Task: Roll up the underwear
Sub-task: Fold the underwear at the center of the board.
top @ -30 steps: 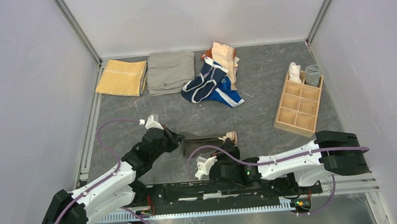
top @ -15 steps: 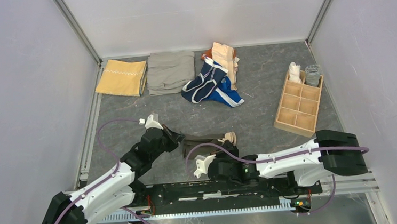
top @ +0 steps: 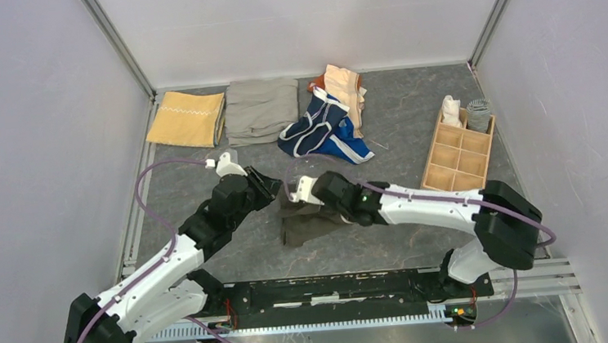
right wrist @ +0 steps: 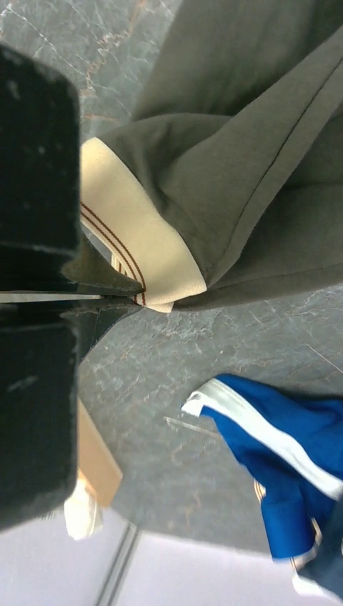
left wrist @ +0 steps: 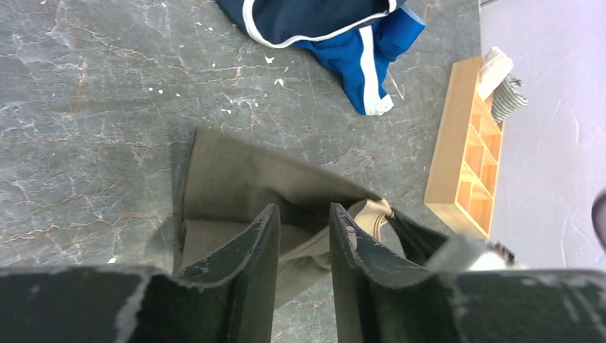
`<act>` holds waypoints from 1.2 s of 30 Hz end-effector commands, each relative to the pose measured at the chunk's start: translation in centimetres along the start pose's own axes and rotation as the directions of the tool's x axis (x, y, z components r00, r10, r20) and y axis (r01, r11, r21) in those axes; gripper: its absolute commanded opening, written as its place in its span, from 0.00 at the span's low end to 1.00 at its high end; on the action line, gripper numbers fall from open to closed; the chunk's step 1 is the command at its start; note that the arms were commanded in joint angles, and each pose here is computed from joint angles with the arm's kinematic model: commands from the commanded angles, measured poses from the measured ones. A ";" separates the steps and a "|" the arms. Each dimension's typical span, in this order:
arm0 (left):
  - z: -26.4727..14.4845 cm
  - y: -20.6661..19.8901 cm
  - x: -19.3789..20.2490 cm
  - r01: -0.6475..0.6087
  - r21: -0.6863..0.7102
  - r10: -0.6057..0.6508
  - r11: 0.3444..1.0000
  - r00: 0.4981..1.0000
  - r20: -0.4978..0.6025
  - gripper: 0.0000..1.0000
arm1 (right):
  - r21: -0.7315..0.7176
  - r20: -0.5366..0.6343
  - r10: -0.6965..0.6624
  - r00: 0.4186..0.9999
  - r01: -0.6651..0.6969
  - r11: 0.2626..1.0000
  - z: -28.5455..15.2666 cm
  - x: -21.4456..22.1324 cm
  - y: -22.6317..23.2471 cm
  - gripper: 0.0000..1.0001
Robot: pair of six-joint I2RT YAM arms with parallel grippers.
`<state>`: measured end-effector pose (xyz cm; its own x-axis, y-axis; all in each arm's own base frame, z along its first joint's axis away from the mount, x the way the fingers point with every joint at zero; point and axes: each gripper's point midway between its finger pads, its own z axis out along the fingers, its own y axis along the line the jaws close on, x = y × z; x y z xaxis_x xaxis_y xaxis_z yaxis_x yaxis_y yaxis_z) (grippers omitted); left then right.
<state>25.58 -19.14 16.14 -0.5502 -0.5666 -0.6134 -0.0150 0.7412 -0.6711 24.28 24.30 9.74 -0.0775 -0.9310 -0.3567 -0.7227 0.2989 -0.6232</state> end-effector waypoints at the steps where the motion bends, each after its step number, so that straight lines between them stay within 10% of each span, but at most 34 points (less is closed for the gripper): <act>1: -0.1 0.7 -0.7 -0.086 -0.047 0.087 0.995 0.996 0.009 0.41 | -0.184 -0.071 0.132 0.989 -0.143 0.972 2.0 0.9 0.6 0.00; 14: 1.1 -0.5 2.2 -0.224 0.055 0.229 0.973 0.963 -0.139 0.43 | -0.158 -0.293 0.631 0.719 -0.687 0.710 4.5 9.8 -0.9 0.00; 25: 0.3 -7.0 10.2 -0.338 0.335 0.424 0.880 0.875 -0.233 0.34 | -0.413 -0.137 0.900 0.414 -0.850 0.327 0.0 6.8 5.0 0.00; 36: 1.0 -8.9 17.8 -0.341 0.410 0.480 0.846 0.821 -0.308 0.28 | -0.450 -0.170 0.913 0.372 -0.853 0.263 -0.6 7.7 7.6 0.00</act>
<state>17.10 -32.96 9.40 -0.7535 0.0080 -0.6574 0.4611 0.7191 -0.5199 17.89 18.24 2.29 -0.8061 -0.1455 -0.5736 -0.4309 0.8087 0.4005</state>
